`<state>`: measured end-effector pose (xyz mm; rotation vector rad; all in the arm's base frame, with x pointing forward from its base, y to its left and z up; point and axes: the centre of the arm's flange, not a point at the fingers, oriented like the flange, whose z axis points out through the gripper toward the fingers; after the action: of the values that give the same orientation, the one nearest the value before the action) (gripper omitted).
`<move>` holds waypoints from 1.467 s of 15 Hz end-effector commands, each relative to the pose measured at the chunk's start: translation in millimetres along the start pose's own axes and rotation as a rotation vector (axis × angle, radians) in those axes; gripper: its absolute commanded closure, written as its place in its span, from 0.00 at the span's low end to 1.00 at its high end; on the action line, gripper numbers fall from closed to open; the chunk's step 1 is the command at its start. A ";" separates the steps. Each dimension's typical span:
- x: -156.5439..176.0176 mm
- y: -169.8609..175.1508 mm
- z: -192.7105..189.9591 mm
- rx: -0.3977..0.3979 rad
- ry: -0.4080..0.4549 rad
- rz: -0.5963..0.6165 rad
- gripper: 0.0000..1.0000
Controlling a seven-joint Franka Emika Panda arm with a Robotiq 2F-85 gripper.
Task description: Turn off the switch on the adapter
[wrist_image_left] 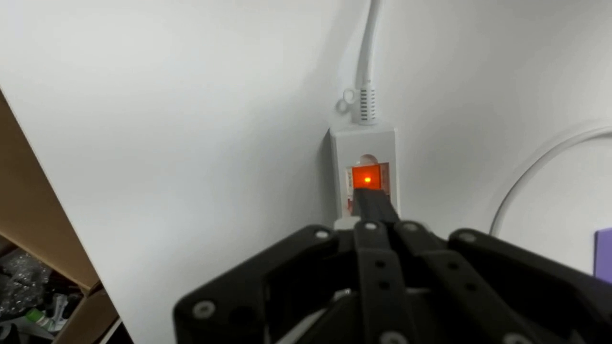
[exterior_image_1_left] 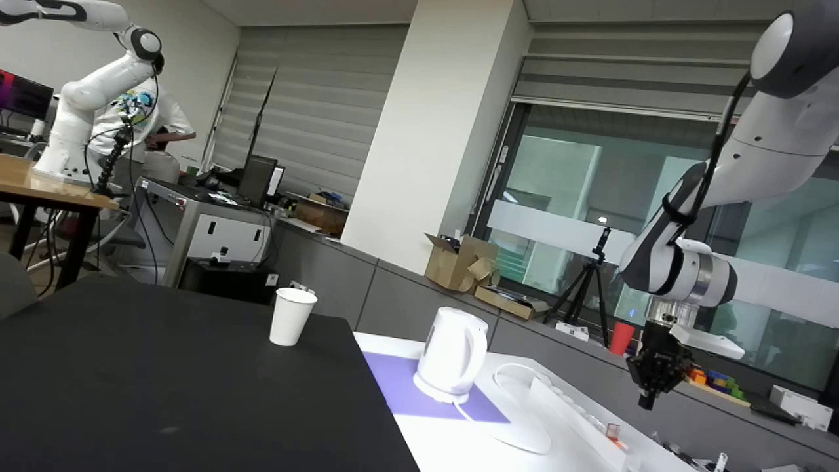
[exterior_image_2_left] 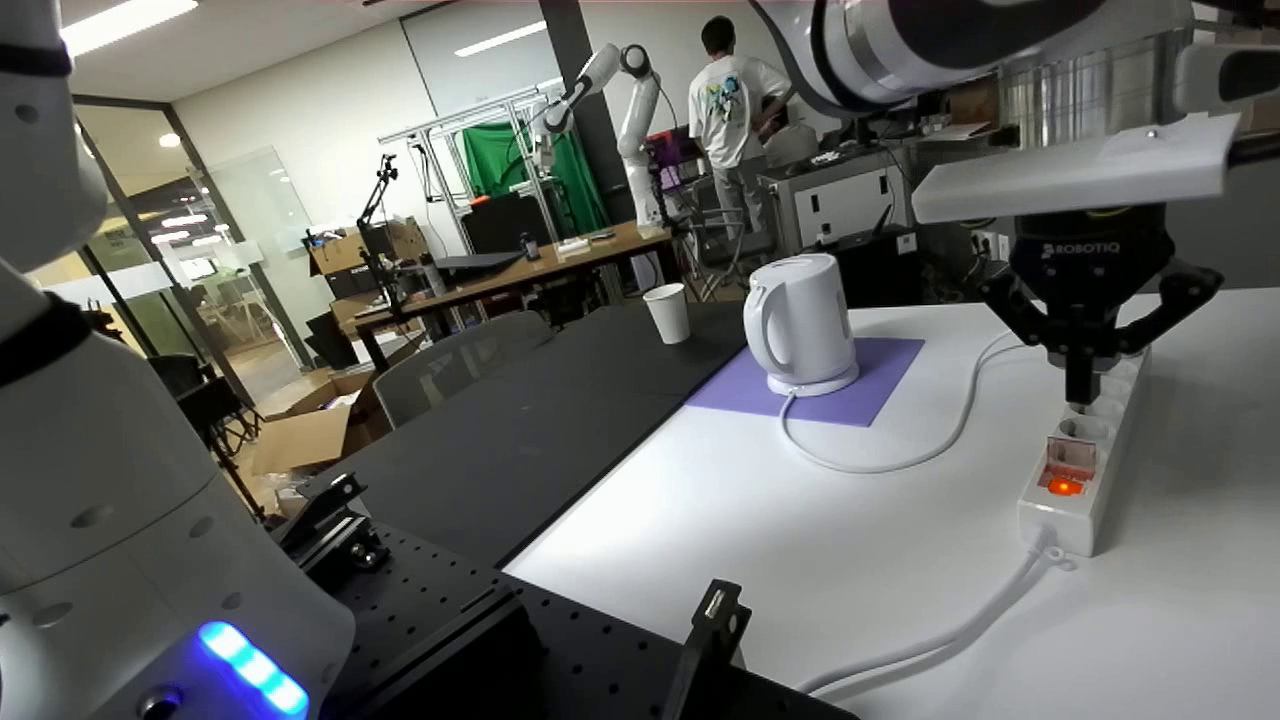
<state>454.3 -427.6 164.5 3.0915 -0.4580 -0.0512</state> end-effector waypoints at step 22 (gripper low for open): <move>42.9 16.4 79.0 0.098 -0.081 -0.141 1.00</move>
<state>479.6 -449.8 85.4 3.2062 -0.2956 -0.1821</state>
